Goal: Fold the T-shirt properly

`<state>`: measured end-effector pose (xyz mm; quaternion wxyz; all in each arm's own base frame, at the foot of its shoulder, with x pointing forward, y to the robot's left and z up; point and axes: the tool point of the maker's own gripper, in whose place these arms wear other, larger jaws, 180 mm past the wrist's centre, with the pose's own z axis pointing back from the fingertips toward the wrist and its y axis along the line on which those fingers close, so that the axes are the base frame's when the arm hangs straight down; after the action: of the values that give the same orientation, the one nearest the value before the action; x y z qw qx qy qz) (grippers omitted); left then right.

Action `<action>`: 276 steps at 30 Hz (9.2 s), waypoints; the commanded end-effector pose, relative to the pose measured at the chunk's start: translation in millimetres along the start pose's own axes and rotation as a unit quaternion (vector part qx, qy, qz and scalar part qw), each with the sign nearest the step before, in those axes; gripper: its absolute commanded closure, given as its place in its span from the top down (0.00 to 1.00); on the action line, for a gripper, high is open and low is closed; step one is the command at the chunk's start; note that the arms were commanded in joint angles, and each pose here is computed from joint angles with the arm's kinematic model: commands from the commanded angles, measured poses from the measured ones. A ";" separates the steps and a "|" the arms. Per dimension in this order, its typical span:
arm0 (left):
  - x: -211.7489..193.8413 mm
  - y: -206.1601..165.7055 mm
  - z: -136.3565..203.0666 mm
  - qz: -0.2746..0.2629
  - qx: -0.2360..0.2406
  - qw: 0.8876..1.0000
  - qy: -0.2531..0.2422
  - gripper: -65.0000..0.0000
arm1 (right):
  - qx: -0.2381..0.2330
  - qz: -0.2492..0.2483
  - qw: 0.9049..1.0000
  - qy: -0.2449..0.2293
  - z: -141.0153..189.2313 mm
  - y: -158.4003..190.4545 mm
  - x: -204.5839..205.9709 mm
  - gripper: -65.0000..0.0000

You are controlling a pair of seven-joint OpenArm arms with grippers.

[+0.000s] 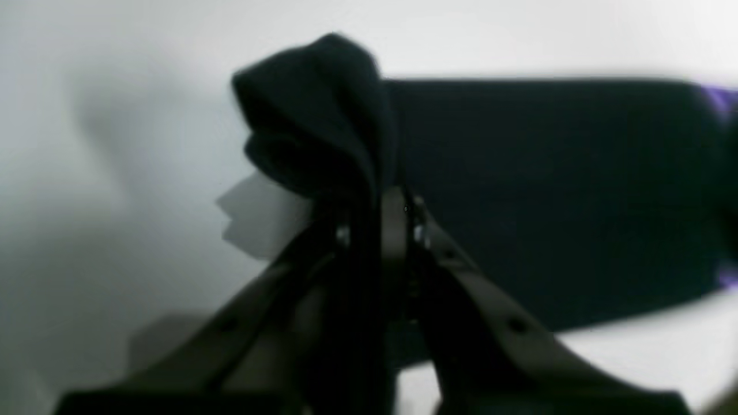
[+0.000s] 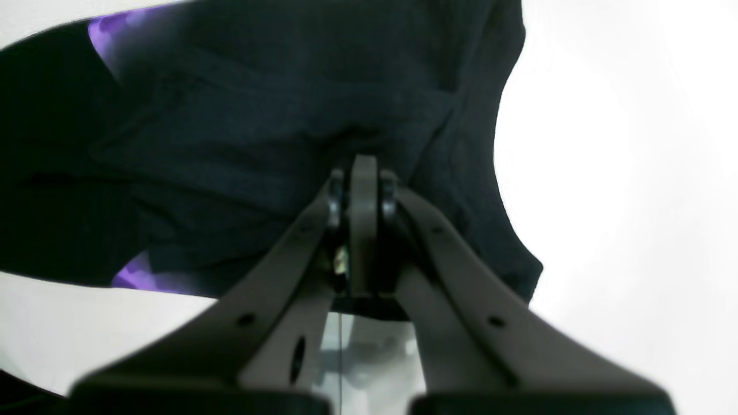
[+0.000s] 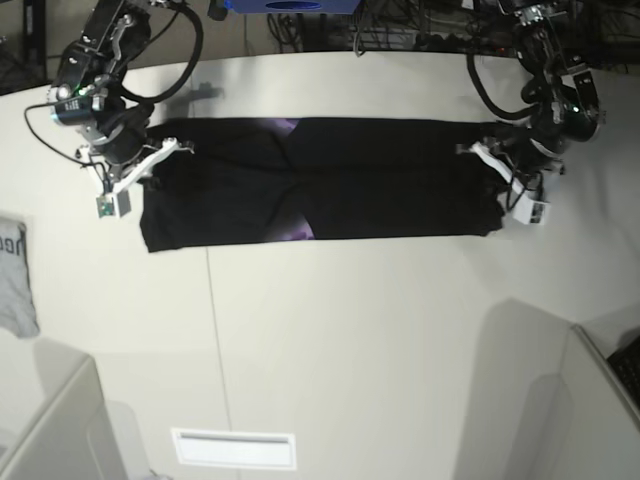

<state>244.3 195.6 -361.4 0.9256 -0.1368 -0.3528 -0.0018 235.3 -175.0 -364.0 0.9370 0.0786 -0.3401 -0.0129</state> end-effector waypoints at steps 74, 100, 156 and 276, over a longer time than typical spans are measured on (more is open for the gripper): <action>1.8 -200.2 -101.0 0.078 -0.198 0.974 0.078 0.51 | -0.002 0.006 1.000 -0.026 3.8 -2.4 14.3 0.00; 6.4 -81.8 -26.4 0.044 -0.065 0.997 0.007 0.00 | -0.054 -0.069 0.996 0.000 2.9 -58.6 37.7 0.18; -40.6 -47.9 -59.4 0.012 0.003 1.000 0.018 0.00 | 0.158 -0.185 0.967 0.070 -34.4 -24.3 17.5 0.00; 4.1 -122.8 -82.0 0.181 -0.168 0.969 -0.007 0.95 | 0.158 -0.062 0.985 0.003 -38.0 115.7 34.6 0.00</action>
<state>277.7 62.0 -402.1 0.8854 -0.3376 -0.2993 0.1119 274.3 -58.6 -365.5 0.9209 0.2416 -0.3055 -0.0182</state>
